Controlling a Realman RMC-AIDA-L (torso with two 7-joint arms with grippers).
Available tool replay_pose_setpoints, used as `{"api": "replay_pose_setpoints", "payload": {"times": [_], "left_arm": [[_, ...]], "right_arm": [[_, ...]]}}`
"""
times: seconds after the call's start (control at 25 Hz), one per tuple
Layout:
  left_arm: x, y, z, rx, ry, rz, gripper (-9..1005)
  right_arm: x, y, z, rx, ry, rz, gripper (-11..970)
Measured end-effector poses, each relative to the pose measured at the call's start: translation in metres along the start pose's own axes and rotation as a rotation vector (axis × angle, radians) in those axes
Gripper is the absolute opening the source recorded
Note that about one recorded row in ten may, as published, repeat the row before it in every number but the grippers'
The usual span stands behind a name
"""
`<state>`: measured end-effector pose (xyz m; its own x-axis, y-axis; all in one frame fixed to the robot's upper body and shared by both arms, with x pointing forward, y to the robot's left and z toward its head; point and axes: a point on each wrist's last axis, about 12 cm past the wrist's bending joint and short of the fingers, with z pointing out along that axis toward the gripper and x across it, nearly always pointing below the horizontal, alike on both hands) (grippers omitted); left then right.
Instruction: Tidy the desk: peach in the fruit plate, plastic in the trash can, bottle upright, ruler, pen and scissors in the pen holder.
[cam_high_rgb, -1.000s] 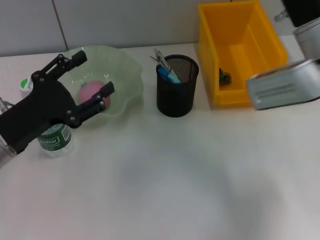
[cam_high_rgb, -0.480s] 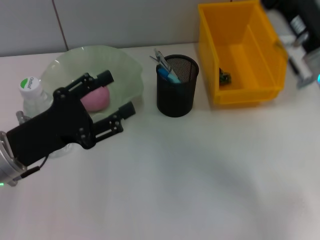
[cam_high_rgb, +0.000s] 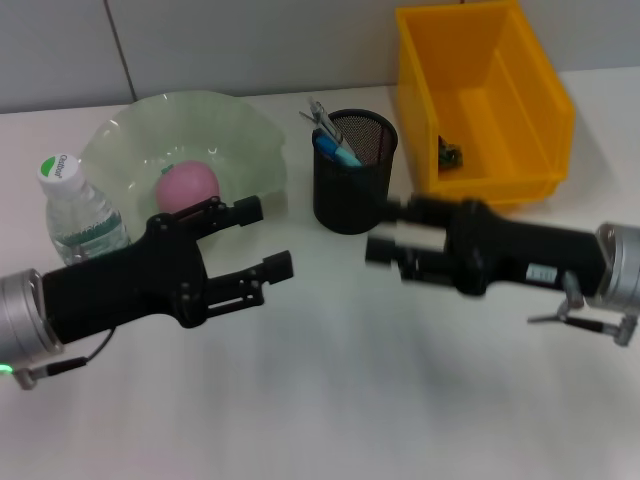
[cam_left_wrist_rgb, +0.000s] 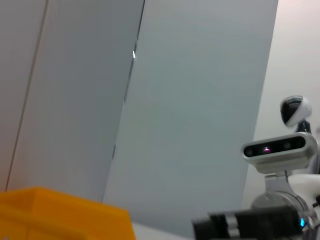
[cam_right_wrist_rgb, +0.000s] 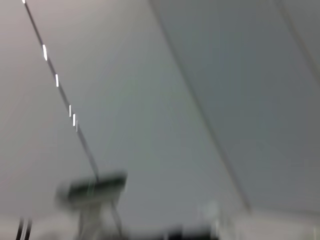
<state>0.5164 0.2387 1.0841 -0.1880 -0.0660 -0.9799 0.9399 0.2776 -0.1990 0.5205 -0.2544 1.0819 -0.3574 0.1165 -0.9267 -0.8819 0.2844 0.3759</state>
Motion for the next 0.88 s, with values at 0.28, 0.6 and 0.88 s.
{"api": "replay_pose_setpoints", "payload": {"times": [0.28, 0.6, 0.88], "left_arm": [[-0.001, 0.011, -0.015, 0.000, 0.156, -0.079, 786], [0.012, 0.008, -0.012, 0.000, 0.234, -0.088, 786], [0.018, 0.006, 0.004, 0.018, 0.257, -0.056, 786]], "right_arm": [[0.017, -0.009, -0.021, 0.037, 0.246, -0.045, 653], [0.013, -0.015, -0.044, 0.082, 0.334, -0.107, 653], [0.010, -0.015, -0.048, 0.091, 0.343, -0.121, 653]]}}
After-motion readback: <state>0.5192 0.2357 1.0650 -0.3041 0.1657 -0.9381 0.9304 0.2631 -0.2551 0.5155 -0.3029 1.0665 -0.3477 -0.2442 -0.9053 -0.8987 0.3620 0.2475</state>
